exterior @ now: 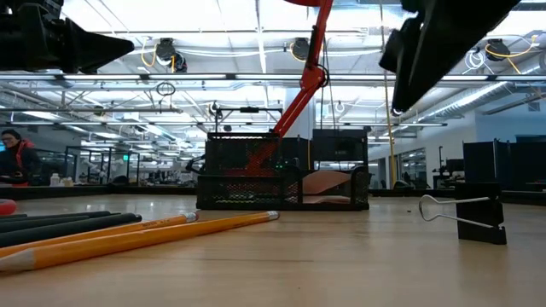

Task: Pick and place office supplies into organizer
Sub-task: Put the black binder clip into the desk organizer

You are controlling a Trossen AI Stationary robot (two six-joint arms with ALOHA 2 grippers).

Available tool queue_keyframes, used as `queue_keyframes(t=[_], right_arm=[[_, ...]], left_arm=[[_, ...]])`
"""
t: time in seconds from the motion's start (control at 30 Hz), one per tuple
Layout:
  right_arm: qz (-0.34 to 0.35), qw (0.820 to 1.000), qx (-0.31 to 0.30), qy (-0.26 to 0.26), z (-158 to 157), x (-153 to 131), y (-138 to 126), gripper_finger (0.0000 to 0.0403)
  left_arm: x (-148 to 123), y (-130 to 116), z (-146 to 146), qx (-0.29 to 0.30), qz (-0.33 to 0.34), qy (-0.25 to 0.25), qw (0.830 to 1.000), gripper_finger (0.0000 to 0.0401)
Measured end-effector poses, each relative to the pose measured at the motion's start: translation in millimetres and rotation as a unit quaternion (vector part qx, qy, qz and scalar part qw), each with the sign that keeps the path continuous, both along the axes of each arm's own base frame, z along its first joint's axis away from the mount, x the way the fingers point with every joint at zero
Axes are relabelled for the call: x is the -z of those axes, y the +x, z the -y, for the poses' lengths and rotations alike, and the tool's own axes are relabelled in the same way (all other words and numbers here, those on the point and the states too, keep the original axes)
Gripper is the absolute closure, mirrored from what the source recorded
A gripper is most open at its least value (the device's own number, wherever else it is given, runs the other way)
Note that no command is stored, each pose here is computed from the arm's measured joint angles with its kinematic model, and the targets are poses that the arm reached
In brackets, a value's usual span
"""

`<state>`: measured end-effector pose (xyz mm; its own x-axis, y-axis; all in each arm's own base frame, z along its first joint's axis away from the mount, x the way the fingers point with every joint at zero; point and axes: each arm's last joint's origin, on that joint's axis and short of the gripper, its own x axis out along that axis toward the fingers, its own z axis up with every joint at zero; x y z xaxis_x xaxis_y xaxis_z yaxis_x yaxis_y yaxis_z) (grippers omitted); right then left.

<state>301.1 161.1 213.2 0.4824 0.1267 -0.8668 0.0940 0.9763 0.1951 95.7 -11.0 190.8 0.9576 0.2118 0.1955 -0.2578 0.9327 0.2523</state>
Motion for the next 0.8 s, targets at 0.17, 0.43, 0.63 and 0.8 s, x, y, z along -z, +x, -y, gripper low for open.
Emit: queue_keyframes(t=[0.17,0.43,0.63,0.8], right_arm=[[-0.037,0.999,0.022,0.023,1,17,7,0.0261],[-0.064,0.997,0.024,0.026,0,34,12,0.0261],[-0.064,0.997,0.016,0.049,-3,38,16,0.0261],[-0.073,0.996,0.010,0.044,-7,44,15,0.0261]], left_arm=[[0,0,0,0.000,0.000,-0.002,1.000,0.0354],[0,0,0,0.000,-0.001,0.002,1.000,0.0354],[0,0,0,0.000,-0.001,0.001,1.000,0.0354],[0,0,0,0.000,-0.002,0.000,1.000,0.0354]])
